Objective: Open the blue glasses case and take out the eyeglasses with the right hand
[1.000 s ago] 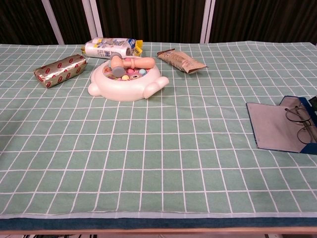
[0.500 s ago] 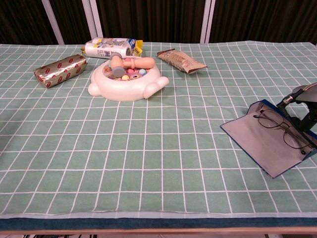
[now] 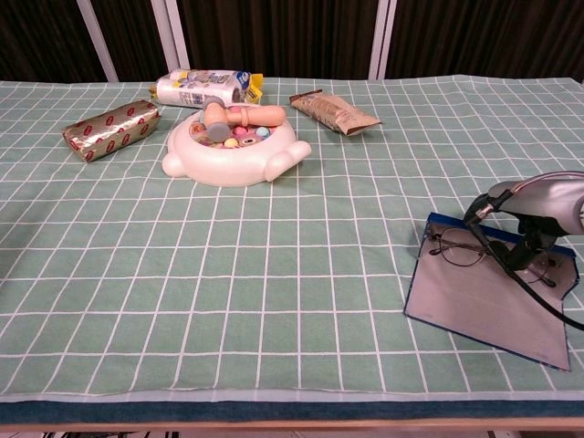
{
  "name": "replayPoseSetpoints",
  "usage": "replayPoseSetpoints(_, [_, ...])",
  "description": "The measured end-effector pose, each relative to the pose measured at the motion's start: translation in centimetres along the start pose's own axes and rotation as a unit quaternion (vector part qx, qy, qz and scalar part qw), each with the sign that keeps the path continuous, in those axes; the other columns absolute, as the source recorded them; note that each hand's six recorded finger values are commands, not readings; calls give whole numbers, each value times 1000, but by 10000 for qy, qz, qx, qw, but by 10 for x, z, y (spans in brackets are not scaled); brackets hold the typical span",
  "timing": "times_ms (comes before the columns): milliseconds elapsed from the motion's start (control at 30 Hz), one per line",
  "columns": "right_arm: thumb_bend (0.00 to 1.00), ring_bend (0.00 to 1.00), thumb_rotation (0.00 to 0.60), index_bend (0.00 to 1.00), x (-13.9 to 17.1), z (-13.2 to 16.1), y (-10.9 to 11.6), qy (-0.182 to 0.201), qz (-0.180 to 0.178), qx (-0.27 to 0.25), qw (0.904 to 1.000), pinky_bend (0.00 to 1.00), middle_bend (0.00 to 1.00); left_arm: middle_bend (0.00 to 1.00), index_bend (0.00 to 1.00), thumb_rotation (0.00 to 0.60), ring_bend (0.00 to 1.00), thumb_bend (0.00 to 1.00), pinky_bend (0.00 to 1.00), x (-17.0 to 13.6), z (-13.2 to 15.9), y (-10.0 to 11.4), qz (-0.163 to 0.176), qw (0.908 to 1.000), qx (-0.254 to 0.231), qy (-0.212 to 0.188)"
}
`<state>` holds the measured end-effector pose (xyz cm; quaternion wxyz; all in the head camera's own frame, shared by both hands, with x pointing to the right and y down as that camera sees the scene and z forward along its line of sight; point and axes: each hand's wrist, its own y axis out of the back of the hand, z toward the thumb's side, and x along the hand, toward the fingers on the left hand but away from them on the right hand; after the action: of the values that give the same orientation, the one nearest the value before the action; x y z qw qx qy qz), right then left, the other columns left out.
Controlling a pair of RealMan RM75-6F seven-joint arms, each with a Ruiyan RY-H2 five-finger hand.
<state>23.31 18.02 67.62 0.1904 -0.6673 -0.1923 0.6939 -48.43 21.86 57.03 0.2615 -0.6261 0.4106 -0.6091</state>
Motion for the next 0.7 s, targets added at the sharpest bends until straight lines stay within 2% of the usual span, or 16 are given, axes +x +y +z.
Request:
replayPoseSetpoints(367, [729, 0, 600, 232, 19, 24, -11, 474, 124, 137, 9987, 201, 0, 0, 0, 600, 0, 63, 0, 0, 0, 0, -7, 10000, -16, 6])
replayPoseSetpoints(600, [727, 0, 600, 232, 26, 30, -12, 603, 138, 173, 9979, 201, 0, 0, 0, 600, 0, 63, 0, 0, 0, 0, -10, 10000, -30, 16])
replayPoseSetpoints(700, [696, 0, 600, 232, 28, 31, -12, 631, 133, 182, 9978, 201, 0, 0, 0, 600, 0, 63, 0, 0, 0, 0, -6, 10000, -30, 12])
